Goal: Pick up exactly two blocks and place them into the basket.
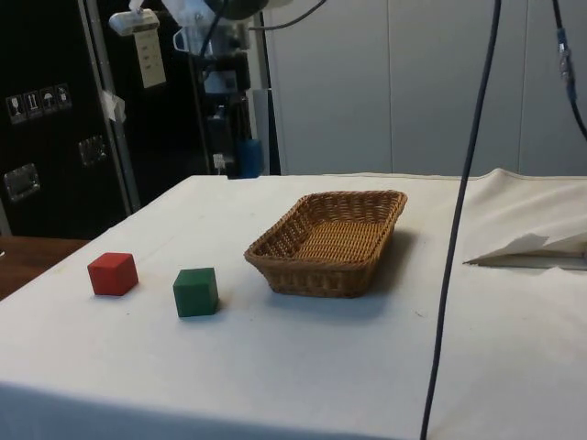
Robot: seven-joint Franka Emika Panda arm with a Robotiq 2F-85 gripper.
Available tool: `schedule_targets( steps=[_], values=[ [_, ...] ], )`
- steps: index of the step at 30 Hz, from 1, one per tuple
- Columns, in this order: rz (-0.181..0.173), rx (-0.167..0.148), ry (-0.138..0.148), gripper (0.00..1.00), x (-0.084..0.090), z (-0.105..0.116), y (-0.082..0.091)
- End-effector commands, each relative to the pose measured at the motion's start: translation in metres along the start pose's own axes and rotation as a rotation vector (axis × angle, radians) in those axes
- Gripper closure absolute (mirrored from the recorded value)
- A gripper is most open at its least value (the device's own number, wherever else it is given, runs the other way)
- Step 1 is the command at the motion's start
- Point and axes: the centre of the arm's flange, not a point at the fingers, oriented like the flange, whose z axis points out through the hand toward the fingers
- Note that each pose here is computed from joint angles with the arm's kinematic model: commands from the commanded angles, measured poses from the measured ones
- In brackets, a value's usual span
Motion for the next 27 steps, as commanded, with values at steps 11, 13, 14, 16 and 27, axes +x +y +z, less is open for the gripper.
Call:
schedule_targets(
  steps=[11, 13, 14, 16, 27],
  values=[
    [0.007, -0.049, -0.023, 0.98, -0.028, 0.000, 0.000],
    [0.006, -0.052, -0.026, 0.98, -0.031, 0.000, 0.000],
    [0.006, -0.054, -0.028, 0.98, -0.033, 0.000, -0.001],
    [0.007, -0.060, -0.035, 0.98, -0.041, 0.003, -0.001],
    [0.009, -0.058, -0.049, 0.98, -0.072, 0.017, 0.001]
  ],
)
